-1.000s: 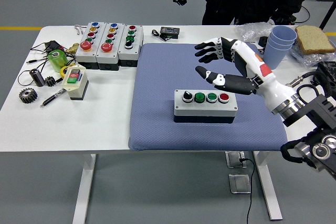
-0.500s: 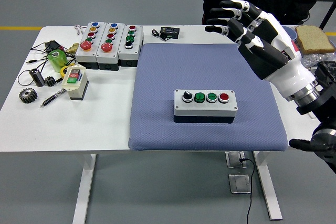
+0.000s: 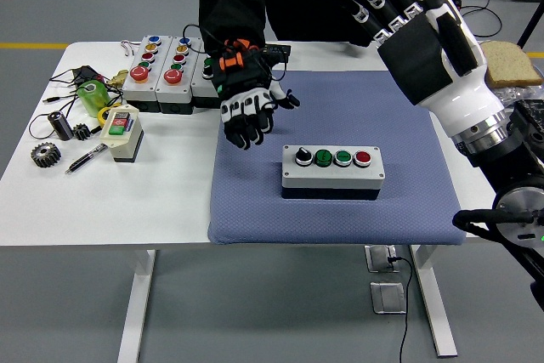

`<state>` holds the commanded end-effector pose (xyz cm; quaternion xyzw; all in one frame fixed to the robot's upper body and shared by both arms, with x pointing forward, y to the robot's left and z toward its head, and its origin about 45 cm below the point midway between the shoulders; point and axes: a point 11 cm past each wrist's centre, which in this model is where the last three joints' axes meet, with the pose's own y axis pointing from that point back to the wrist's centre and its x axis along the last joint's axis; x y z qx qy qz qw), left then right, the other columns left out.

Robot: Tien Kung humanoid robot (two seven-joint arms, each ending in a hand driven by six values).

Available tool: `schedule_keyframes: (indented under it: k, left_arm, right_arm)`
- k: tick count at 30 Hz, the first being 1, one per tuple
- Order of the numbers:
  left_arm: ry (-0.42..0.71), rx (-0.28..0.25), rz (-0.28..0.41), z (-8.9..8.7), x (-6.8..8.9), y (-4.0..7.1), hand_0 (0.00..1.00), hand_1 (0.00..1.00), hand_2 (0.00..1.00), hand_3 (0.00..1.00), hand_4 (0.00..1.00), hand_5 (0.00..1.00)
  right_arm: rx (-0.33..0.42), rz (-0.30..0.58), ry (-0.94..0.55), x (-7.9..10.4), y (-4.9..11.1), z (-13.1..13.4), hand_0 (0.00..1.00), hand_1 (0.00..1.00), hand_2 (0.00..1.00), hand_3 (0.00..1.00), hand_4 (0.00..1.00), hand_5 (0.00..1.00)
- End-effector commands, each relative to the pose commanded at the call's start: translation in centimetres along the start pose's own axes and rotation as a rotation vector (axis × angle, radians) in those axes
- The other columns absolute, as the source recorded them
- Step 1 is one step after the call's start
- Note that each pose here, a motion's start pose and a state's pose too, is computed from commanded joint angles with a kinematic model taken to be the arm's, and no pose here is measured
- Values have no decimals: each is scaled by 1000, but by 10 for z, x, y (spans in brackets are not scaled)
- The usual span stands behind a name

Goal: Pick up the button,place it on the desk,press the button,press the button

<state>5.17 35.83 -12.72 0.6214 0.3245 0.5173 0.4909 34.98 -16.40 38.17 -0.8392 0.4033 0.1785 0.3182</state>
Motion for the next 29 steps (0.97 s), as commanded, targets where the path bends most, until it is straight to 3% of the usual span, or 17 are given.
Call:
schedule_keyframes:
  k: [8, 11, 13, 14, 19, 20, 29]
  left_arm:
    - [5, 0, -1, 0, 0, 0, 622, 658, 677, 595, 333, 646]
    - [-1, 0, 0, 0, 0, 0, 622, 658, 677, 595, 333, 646]
    - [-2, 0, 0, 0, 0, 0, 622, 658, 677, 595, 333, 646]
    - [-1, 0, -1, 0, 0, 0, 622, 658, 677, 594, 334, 648]
    - [0, 1, -2, -1, 0, 0, 622, 658, 677, 594, 334, 648]
    - [-1, 1, -2, 0, 0, 0, 622, 658, 677, 593, 334, 649]
    - [-6, 1, -2, 0, 0, 0, 622, 658, 677, 593, 334, 648]
  right_arm:
    - [-11, -14, 48, -1, 2, 4, 661, 542, 641, 611, 748, 185]
    - [3, 22, 35, 2, 0, 2, 661, 542, 641, 611, 748, 185]
    - [8, 14, 43, 1, 0, 0, 661, 542, 641, 611, 748, 185]
    - [10, 13, 49, 1, 0, -1, 679, 590, 664, 636, 737, 169]
    - [14, 17, 63, 2, 3, 2, 679, 590, 664, 636, 737, 169]
    - [14, 18, 63, 3, 3, 2, 659, 549, 658, 636, 730, 144]
    - [25, 29, 86, 5, 3, 0, 659, 535, 645, 648, 734, 139]
